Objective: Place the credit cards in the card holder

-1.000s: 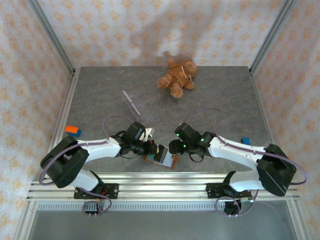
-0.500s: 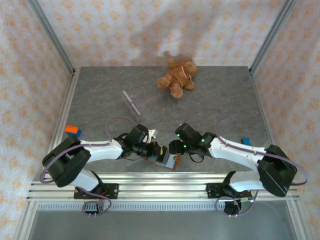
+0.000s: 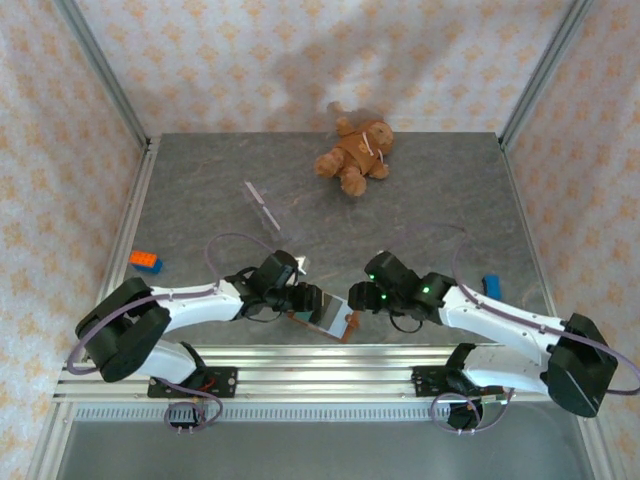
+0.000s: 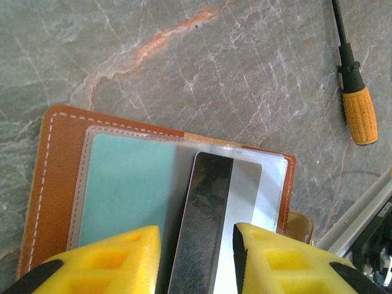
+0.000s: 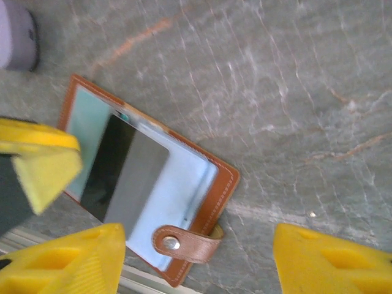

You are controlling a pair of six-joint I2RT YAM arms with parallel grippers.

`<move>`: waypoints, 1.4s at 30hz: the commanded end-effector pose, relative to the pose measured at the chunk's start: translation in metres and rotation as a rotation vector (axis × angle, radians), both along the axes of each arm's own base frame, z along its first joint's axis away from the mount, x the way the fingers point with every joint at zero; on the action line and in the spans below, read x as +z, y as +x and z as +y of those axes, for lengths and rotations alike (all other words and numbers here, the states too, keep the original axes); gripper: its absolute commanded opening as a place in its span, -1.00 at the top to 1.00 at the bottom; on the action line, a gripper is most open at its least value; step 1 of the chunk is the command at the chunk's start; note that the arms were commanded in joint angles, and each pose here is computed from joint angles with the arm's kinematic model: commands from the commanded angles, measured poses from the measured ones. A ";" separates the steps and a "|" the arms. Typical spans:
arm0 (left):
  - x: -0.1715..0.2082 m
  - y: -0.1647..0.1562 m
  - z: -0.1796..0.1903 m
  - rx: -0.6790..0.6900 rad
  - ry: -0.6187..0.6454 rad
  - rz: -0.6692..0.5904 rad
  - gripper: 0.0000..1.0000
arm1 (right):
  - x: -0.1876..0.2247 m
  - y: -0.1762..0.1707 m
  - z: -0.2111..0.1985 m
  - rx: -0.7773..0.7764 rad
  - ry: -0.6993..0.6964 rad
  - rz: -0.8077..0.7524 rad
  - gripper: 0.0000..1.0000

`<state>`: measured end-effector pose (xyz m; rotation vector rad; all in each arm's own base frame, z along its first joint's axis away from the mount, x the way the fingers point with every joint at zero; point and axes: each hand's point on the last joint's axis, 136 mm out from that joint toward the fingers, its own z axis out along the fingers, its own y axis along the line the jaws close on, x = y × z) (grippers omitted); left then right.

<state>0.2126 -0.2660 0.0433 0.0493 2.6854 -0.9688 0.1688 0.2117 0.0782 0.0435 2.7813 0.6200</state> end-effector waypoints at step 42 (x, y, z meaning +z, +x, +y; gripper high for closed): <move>0.011 -0.012 -0.057 -0.079 -0.202 0.085 0.51 | -0.034 0.008 0.018 -0.103 0.168 0.054 0.05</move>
